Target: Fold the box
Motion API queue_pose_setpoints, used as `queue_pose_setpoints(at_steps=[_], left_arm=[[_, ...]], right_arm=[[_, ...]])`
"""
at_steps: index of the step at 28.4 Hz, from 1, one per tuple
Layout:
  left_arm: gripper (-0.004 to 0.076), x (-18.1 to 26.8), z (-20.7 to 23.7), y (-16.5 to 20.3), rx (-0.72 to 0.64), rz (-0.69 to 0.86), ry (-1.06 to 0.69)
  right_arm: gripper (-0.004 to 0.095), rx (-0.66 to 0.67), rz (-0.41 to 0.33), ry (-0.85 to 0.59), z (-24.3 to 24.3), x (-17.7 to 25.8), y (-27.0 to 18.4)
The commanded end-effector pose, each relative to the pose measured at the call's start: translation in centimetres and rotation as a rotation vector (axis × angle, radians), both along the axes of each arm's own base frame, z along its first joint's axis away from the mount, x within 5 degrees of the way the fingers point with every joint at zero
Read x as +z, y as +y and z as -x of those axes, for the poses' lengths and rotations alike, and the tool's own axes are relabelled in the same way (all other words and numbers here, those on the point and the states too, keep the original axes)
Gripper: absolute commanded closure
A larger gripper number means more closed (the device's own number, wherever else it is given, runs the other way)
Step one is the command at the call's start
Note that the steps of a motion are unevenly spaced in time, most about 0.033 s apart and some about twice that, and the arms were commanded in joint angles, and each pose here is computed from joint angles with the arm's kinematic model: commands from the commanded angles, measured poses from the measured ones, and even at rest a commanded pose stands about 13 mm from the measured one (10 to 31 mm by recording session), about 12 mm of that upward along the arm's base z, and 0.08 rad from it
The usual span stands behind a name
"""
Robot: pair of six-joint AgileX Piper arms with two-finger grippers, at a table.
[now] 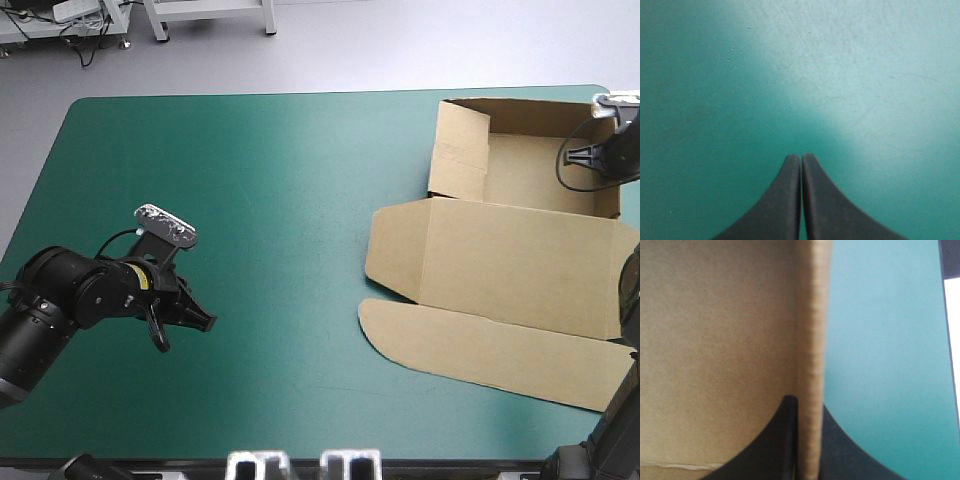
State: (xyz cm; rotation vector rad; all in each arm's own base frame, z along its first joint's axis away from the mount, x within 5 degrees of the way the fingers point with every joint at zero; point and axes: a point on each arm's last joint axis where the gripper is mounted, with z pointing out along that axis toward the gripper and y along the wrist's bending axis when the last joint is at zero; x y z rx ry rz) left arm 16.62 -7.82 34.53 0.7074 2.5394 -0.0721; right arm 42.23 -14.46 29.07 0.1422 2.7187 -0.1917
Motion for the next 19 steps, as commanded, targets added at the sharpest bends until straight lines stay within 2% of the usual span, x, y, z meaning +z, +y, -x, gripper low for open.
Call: queue_pose_setpoints(at_steps=[1, 7, 13, 19], left_arm=[[0.0729, 1.1, 0.1, 0.0, -0.003, 0.033, -0.052], [0.0729, 1.1, 0.2, 0.0, -0.003, 0.030, -0.047], [0.0729, 1.1, 0.1, 0.0, -0.003, 0.031, -0.048], [0.0729, 1.1, 0.2, 0.0, -0.003, 0.030, -0.047]], right_arm=[[0.0928, -0.053, 0.031, -0.074, 0.4, 2.0, -2.6], [0.0928, -0.095, 0.037, -0.082, 0.6, 2.0, -4.7], [0.0928, -0.095, 0.080, -0.124, 0.7, 3.0, -6.1], [0.0928, -0.132, 0.065, -0.093, 0.7, 1.1, -7.9]])
